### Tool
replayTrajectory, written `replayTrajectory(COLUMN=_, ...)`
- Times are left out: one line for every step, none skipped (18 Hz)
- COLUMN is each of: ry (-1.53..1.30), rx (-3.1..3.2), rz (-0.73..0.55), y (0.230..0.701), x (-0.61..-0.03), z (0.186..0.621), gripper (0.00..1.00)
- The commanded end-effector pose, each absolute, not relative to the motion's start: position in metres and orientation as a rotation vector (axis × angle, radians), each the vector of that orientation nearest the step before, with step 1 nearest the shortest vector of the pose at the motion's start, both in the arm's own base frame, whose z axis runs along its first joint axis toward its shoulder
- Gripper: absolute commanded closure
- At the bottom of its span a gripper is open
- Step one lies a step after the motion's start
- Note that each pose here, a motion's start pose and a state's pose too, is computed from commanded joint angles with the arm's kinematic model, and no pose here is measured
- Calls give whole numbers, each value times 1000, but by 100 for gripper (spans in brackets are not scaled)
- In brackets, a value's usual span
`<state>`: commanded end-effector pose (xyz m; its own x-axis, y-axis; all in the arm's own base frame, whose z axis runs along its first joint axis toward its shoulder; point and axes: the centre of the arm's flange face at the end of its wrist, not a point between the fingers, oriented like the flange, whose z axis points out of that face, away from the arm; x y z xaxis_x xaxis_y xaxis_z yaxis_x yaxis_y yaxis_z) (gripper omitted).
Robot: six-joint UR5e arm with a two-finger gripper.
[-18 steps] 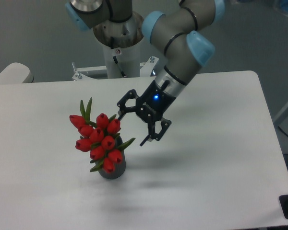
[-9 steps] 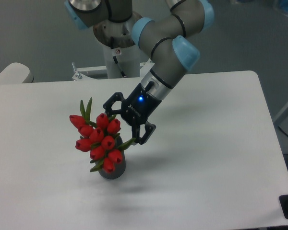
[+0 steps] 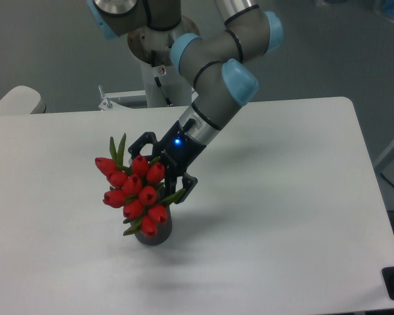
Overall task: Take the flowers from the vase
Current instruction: 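Close the gripper around the tulip stems just above the vase rim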
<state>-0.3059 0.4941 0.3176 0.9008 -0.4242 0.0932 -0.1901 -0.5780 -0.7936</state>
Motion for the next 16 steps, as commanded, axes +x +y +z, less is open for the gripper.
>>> replayTrajectory(ry=440, rx=-2193, rz=-340, y=495, x=-307, z=316, gripper=0)
replayTrajectory(ry=439, rx=-2194, rz=-341, y=495, x=-307, z=315, gripper=0)
replayTrajectory(ry=438, rx=-2193, rz=-343, y=495, x=-307, z=315, gripper=6)
replayTrajectory(ry=433, rx=-2193, rz=-341, y=495, x=-309, z=316, gripper=15)
replayTrajectory(ry=434, rx=-2190, rz=-336, y=494, x=-310, z=318, gripper=27)
replayTrajectory(ry=438, rx=-2188, rz=-333, y=495, x=-310, z=318, gripper=38)
replayTrajectory(ry=436, rx=-2189, rz=-332, y=494, x=-311, z=318, gripper=44)
replayTrajectory(ry=432, rx=-2185, rz=-332, y=493, x=-312, z=319, gripper=50)
replayTrajectory(ry=431, rx=-2173, rz=-336, y=493, x=-312, z=320, gripper=55)
replayTrajectory(ry=426, rx=-2161, rz=-338, y=492, x=-314, z=322, gripper=59)
replayTrajectory(ry=424, rx=-2154, rz=-341, y=492, x=-315, z=323, gripper=61)
replayTrajectory(ry=424, rx=-2154, rz=-341, y=492, x=-315, z=323, gripper=63)
replayTrajectory(ry=422, rx=-2155, rz=-340, y=492, x=-316, z=323, gripper=65)
replayTrajectory(ry=421, rx=-2154, rz=-338, y=491, x=-316, z=324, gripper=66)
replayTrajectory(ry=419, rx=-2153, rz=-339, y=491, x=-316, z=324, gripper=67)
replayTrajectory(ry=419, rx=-2153, rz=-337, y=491, x=-317, z=324, gripper=67)
